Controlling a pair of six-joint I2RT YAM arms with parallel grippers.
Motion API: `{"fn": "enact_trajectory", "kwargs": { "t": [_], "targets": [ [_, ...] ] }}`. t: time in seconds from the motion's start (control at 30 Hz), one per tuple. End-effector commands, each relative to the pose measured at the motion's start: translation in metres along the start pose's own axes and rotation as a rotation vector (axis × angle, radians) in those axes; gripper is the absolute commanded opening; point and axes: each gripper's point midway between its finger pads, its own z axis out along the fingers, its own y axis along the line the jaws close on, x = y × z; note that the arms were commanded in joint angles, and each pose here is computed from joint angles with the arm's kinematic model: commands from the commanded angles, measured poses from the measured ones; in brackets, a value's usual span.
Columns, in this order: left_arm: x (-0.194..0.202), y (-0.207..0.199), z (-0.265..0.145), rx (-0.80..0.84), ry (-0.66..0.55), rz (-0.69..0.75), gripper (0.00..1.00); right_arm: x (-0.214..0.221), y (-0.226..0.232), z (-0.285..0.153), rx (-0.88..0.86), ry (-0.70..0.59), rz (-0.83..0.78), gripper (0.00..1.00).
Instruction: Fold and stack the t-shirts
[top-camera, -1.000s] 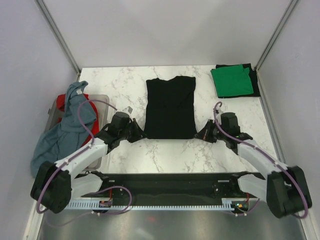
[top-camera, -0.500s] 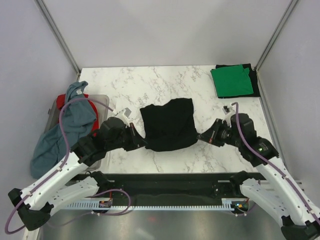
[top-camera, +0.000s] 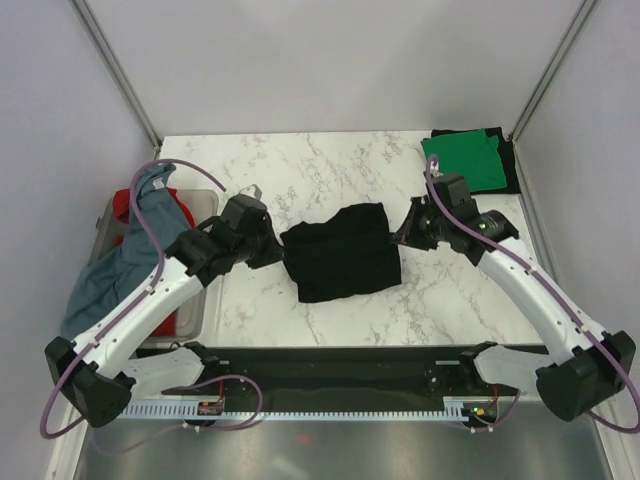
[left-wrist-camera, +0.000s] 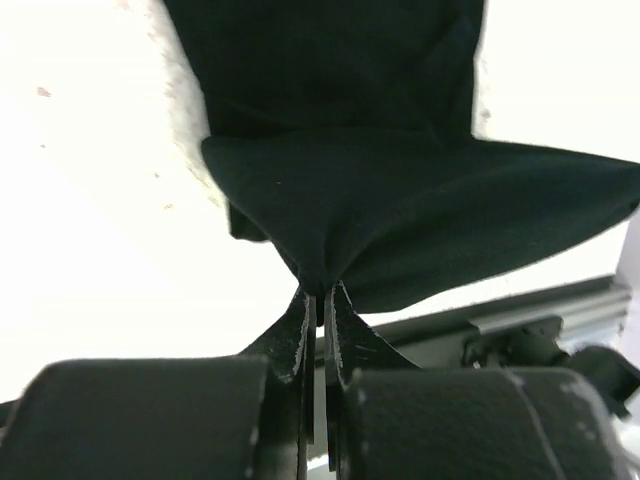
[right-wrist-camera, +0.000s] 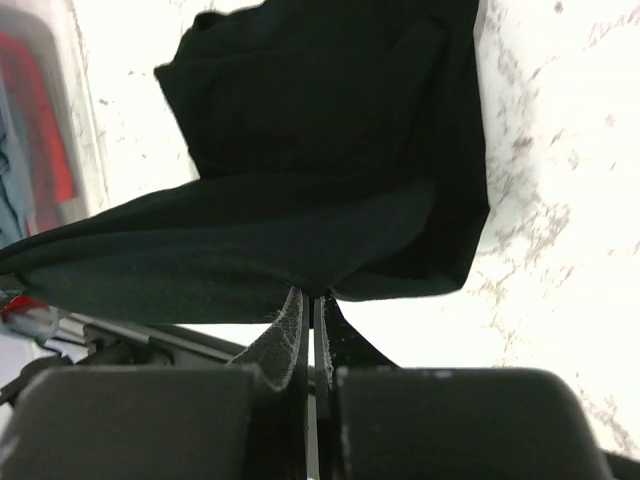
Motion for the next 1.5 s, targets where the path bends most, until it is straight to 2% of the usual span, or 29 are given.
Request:
{"fn": "enact_trajectory", "kwargs": {
  "t": [0.0, 0.17, 0.3, 0.37, 0.53, 0.57, 0.6, 0.63, 0.67, 0.7, 0.73, 0.77, 0.8, 0.83, 0.87, 0.9, 0.93, 0.97, 1.0, 1.03, 1.07, 1.1, 1.17, 1.23, 1.27, 1.33, 1.37, 1.43, 1.47],
  "targets": [
    [-0.021, 0.009, 0.004, -0.035, -0.042, 0.036, 0.02, -0.039, 0.005, 0.002, 0.008, -0.083, -0.062, 0.0],
    [-0.032, 0.017, 0.022, -0.042, -0.023, 0.021, 0.03, -0.063, 0.005, 0.023, 0.012, -0.074, -0.073, 0.0],
    [-0.053, 0.029, 0.044, -0.064, -0.023, -0.006, 0.04, -0.074, 0.002, 0.057, 0.027, -0.026, -0.088, 0.0],
    [-0.059, 0.036, 0.063, -0.069, 0.017, -0.029, 0.05, -0.084, 0.003, 0.068, 0.027, -0.024, -0.088, 0.0],
    [-0.099, 0.056, 0.12, -0.106, 0.072, -0.066, 0.06, -0.107, -0.006, 0.137, 0.054, 0.027, -0.067, 0.0],
    [-0.109, 0.07, 0.145, -0.13, 0.107, -0.098, 0.06, -0.131, 0.007, 0.142, 0.029, -0.011, -0.072, 0.0],
    [-0.115, 0.073, 0.156, -0.123, 0.123, -0.111, 0.07, -0.127, -0.006, 0.176, 0.058, 0.038, -0.057, 0.0],
    [-0.119, 0.076, 0.167, -0.111, 0.149, -0.12, 0.09, -0.136, -0.005, 0.189, 0.036, 0.045, -0.062, 0.01],
    [-0.109, 0.092, 0.198, -0.138, 0.223, -0.145, 0.13, -0.144, -0.003, 0.201, 0.016, 0.05, -0.068, 0.17],
    [-0.133, 0.09, 0.203, -0.116, 0.196, -0.146, 0.36, -0.157, 0.001, 0.222, 0.0, 0.058, -0.074, 0.42],
    [-0.135, 0.093, 0.212, -0.116, 0.222, -0.153, 0.51, -0.16, 0.005, 0.227, -0.024, 0.071, -0.089, 0.62],
    [-0.133, 0.094, 0.213, -0.125, 0.258, -0.156, 0.62, -0.176, 0.019, 0.223, -0.057, 0.048, -0.122, 0.87],
    [-0.144, 0.088, 0.218, -0.105, 0.251, -0.131, 0.71, -0.171, 0.014, 0.219, -0.031, 0.073, -0.119, 0.91],
    [-0.147, 0.082, 0.216, -0.09, 0.252, -0.124, 0.73, -0.173, 0.017, 0.211, -0.035, 0.057, -0.13, 0.98],
    [-0.148, 0.076, 0.213, -0.084, 0.243, -0.102, 0.91, -0.151, -0.003, 0.214, 0.008, 0.095, -0.109, 0.98],
    [-0.154, 0.07, 0.202, -0.076, 0.217, -0.088, 0.92, -0.17, 0.016, 0.184, -0.04, -0.013, -0.131, 0.98],
    [-0.155, 0.068, 0.197, -0.079, 0.204, -0.08, 0.92, -0.165, 0.013, 0.176, -0.037, -0.033, -0.13, 0.98],
    [-0.151, 0.065, 0.192, -0.077, 0.208, -0.085, 0.92, -0.132, -0.011, 0.18, 0.008, 0.019, -0.093, 0.98],
    [-0.156, 0.058, 0.179, -0.066, 0.18, -0.076, 0.92, -0.142, 0.004, 0.157, -0.043, -0.061, -0.105, 0.98],
    [-0.156, 0.054, 0.173, -0.066, 0.171, -0.068, 0.92, -0.132, -0.001, 0.153, -0.048, -0.056, -0.092, 0.98],
    [-0.147, 0.052, 0.17, -0.069, 0.181, -0.06, 0.92, -0.101, -0.02, 0.158, -0.022, -0.003, -0.066, 0.98],
    [-0.15, 0.044, 0.155, -0.056, 0.156, -0.046, 0.92, -0.1, -0.011, 0.147, -0.067, -0.034, -0.064, 0.98],
    [-0.133, 0.04, 0.146, -0.056, 0.171, -0.021, 0.91, -0.064, -0.033, 0.151, -0.042, 0.019, -0.034, 0.98],
    [-0.129, 0.03, 0.123, -0.038, 0.14, 0.003, 0.91, -0.052, -0.033, 0.146, -0.073, 0.015, -0.026, 0.95],
    [-0.112, 0.03, 0.118, -0.04, 0.165, 0.015, 0.9, -0.035, -0.041, 0.146, -0.073, 0.034, -0.016, 0.95],
    [-0.103, 0.025, 0.095, -0.031, 0.131, 0.041, 0.9, -0.011, -0.051, 0.145, -0.06, 0.071, -0.005, 0.93],
    [-0.079, 0.03, 0.096, -0.051, 0.17, 0.04, 0.89, -0.008, -0.052, 0.139, -0.059, 0.063, -0.006, 0.93],
    [-0.061, 0.033, 0.088, -0.058, 0.159, 0.042, 0.89, 0.008, -0.064, 0.136, -0.037, 0.072, 0.012, 0.92],
    [-0.037, 0.039, 0.082, -0.064, 0.18, 0.034, 0.87, 0.007, -0.062, 0.129, -0.047, 0.052, 0.008, 0.92]
  ]
}}
